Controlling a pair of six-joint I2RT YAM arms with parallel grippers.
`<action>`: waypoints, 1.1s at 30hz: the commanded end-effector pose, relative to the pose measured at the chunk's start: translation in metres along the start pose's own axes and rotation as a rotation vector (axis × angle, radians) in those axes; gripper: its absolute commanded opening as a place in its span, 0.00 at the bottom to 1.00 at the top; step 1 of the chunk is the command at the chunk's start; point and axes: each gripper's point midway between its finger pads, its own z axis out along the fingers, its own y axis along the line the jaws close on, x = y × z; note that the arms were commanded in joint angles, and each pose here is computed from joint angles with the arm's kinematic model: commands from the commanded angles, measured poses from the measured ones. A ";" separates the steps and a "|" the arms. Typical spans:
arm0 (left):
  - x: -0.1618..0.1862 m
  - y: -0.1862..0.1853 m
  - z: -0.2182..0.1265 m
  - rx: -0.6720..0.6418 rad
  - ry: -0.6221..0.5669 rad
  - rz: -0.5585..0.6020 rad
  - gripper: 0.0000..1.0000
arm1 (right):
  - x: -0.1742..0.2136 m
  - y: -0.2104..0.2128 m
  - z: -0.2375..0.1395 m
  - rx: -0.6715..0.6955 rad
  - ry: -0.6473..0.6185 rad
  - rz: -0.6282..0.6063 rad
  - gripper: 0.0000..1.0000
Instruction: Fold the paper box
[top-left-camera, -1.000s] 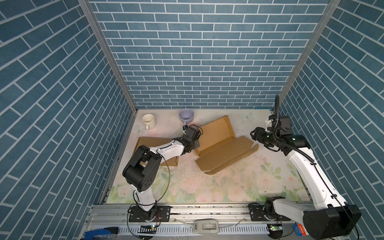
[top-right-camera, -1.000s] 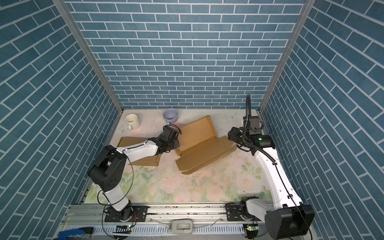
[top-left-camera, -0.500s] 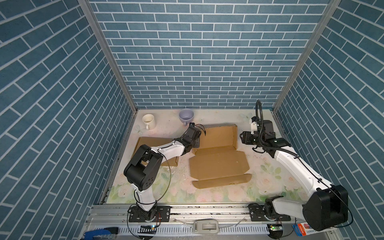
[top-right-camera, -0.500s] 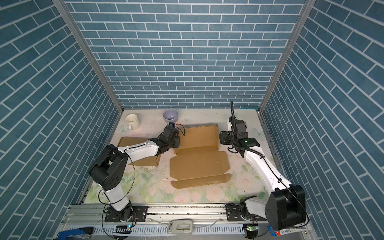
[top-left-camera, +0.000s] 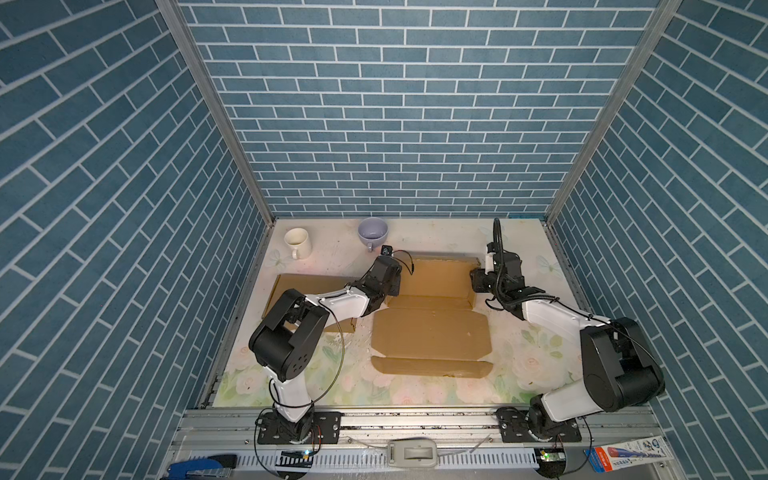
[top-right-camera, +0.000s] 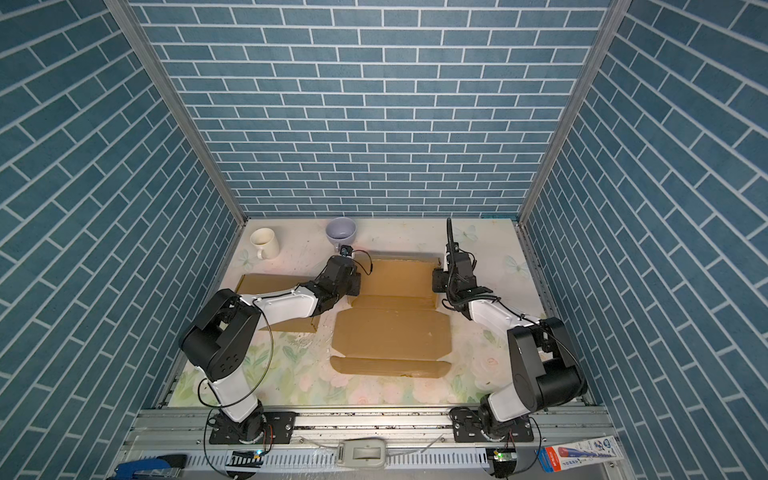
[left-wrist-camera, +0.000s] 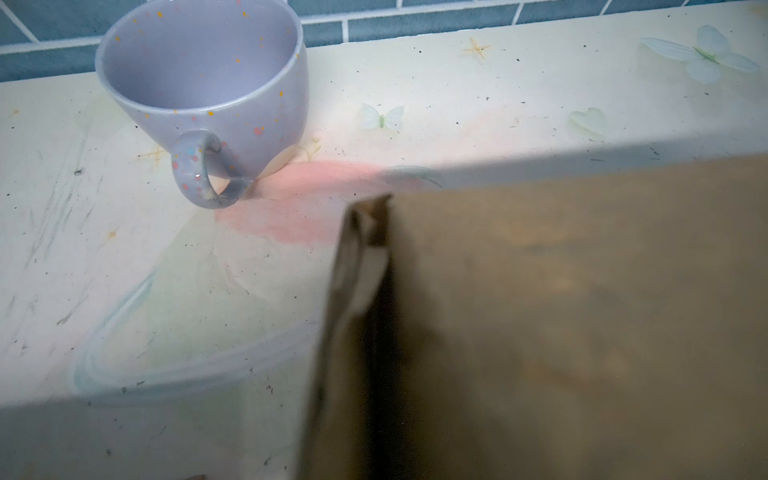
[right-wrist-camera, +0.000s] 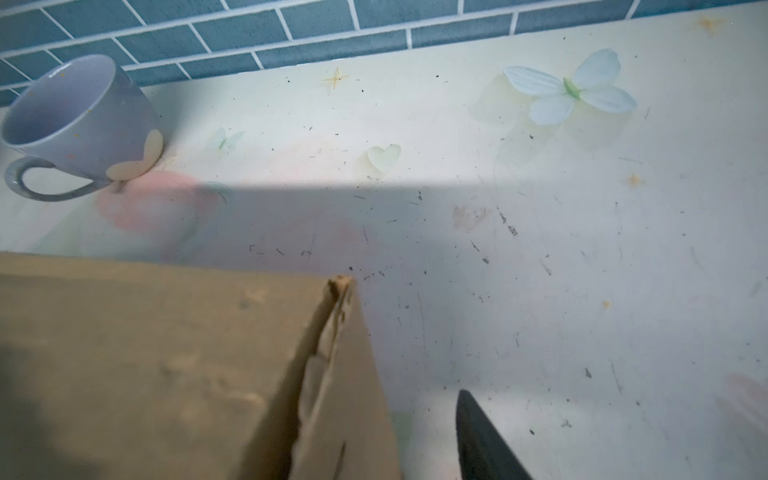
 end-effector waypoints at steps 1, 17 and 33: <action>0.018 0.011 0.008 -0.071 0.040 -0.042 0.00 | 0.006 -0.005 0.007 0.072 -0.075 -0.009 0.37; 0.034 0.018 0.015 -0.288 0.087 -0.010 0.05 | 0.020 -0.023 0.006 0.269 -0.121 -0.014 0.00; 0.003 -0.012 -0.018 0.041 0.008 -0.038 0.46 | 0.025 -0.020 0.010 0.244 -0.116 -0.019 0.00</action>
